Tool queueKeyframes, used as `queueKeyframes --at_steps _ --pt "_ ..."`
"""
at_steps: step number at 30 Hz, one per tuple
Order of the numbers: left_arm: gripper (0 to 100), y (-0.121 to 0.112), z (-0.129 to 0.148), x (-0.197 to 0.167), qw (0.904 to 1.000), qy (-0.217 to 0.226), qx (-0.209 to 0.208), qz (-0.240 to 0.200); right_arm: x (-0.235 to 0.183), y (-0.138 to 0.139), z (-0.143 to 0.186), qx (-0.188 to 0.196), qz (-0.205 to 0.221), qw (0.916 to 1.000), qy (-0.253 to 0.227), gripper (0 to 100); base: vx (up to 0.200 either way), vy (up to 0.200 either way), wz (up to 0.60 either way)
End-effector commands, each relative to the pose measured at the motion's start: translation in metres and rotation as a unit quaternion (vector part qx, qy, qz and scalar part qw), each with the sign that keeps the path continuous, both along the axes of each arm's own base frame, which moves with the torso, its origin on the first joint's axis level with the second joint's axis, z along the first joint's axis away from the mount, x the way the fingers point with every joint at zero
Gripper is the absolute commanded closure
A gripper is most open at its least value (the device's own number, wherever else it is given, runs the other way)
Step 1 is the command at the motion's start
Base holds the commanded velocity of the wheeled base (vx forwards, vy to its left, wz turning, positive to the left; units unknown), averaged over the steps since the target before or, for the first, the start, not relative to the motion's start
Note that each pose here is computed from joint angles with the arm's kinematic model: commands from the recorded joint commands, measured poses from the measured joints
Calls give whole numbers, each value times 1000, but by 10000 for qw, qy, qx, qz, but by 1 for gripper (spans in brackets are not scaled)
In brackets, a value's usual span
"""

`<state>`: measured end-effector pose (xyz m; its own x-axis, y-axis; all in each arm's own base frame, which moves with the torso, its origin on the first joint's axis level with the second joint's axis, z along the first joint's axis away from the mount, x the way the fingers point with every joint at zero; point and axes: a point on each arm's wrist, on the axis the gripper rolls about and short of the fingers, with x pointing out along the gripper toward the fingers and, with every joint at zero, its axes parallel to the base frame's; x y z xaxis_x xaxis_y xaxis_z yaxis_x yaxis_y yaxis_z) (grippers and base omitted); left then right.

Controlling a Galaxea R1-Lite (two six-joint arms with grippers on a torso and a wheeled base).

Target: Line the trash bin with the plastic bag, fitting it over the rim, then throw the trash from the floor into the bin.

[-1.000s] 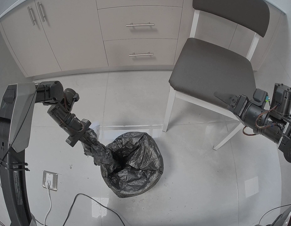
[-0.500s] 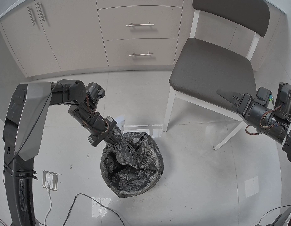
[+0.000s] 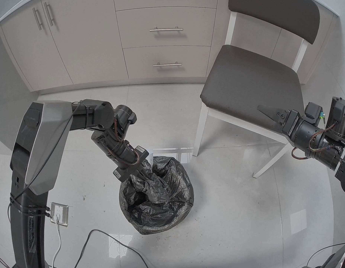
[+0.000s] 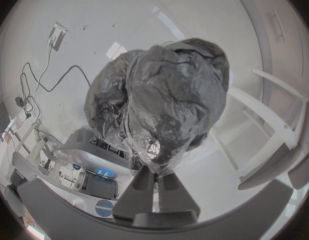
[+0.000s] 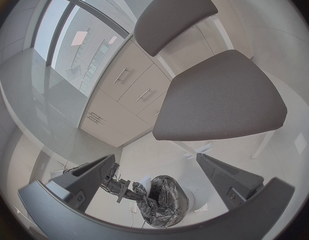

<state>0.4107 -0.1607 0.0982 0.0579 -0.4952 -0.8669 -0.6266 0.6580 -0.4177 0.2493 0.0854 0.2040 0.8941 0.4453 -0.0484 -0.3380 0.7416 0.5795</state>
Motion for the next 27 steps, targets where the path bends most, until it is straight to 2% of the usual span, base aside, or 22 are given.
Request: queueKeyframes --at_steps 1,10,27 --pt "100 -8 -18 1 9998 158 59 -86 0 0 -1 -4 7 10000 16 0 0 0 0" --pt "100 -9 -34 4 9994 323 121 -86 0 2 -2 -10 22 10000 30 0 0 0 0" --pt "100 -15 -46 4 9988 440 156 -136 -1 1 -1 -5 22 10000 15 0 0 0 0"
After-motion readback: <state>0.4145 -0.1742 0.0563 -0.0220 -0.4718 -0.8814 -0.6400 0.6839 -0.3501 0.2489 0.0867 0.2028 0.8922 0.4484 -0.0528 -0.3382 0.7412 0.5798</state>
